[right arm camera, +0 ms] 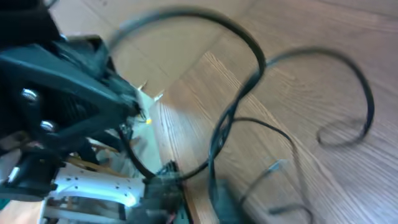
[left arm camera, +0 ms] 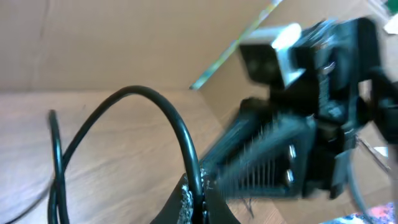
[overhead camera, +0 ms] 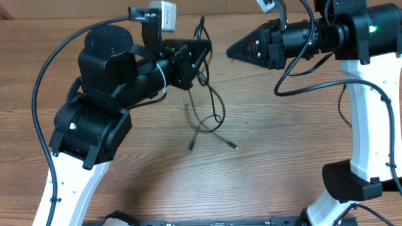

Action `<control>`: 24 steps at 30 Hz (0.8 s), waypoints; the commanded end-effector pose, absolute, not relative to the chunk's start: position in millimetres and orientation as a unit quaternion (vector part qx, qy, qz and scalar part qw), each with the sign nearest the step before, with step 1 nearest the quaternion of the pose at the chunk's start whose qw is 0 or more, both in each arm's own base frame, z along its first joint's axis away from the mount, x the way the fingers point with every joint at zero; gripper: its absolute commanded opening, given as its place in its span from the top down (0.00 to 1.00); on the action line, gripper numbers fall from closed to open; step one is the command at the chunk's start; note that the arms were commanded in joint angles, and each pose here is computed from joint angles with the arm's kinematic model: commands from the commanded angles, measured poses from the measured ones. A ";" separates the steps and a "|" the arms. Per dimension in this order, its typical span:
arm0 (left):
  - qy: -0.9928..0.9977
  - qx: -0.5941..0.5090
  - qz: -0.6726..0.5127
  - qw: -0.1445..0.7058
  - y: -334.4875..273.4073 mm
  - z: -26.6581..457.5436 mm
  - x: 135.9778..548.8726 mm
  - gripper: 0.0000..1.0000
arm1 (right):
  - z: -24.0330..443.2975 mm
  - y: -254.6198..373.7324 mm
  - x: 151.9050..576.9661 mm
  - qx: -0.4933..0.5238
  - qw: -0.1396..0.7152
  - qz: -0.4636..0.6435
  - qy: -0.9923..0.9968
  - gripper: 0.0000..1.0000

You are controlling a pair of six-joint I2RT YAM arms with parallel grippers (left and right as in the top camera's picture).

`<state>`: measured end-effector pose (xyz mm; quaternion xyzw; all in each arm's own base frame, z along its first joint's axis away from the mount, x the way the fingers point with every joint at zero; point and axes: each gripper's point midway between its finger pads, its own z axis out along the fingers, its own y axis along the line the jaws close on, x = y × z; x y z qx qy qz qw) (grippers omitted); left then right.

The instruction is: Untangle cables

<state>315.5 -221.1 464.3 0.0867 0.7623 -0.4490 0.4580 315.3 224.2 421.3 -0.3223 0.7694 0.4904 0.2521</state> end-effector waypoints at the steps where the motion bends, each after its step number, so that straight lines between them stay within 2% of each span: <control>1: 0.724 0.123 -0.486 0.473 -230.8 493.2 302.0 0.96 | 412.8 222.4 317.1 -0.317 0.245 0.477 0.782 0.35; 3: 0.719 0.108 -0.500 0.470 -231.0 498.8 302.4 0.96 | 407.6 226.2 315.0 -0.322 0.239 0.465 0.790 0.25; 6: 0.714 0.113 -0.506 0.470 -232.4 501.9 300.7 0.96 | 399.5 237.3 310.1 -0.338 0.233 0.442 0.798 0.18; 17: 0.689 0.148 -0.552 0.445 -243.5 515.4 282.4 0.96 | 395.2 256.5 306.6 -0.365 0.241 0.417 0.797 0.23; 21: 0.684 0.153 -0.556 0.447 -244.2 518.7 280.8 0.96 | 395.5 256.8 306.9 -0.365 0.242 0.417 0.796 0.39; 24: 0.677 0.154 -0.559 0.454 -244.1 523.6 280.8 0.96 | 395.4 256.6 306.8 -0.365 0.242 0.417 0.797 0.74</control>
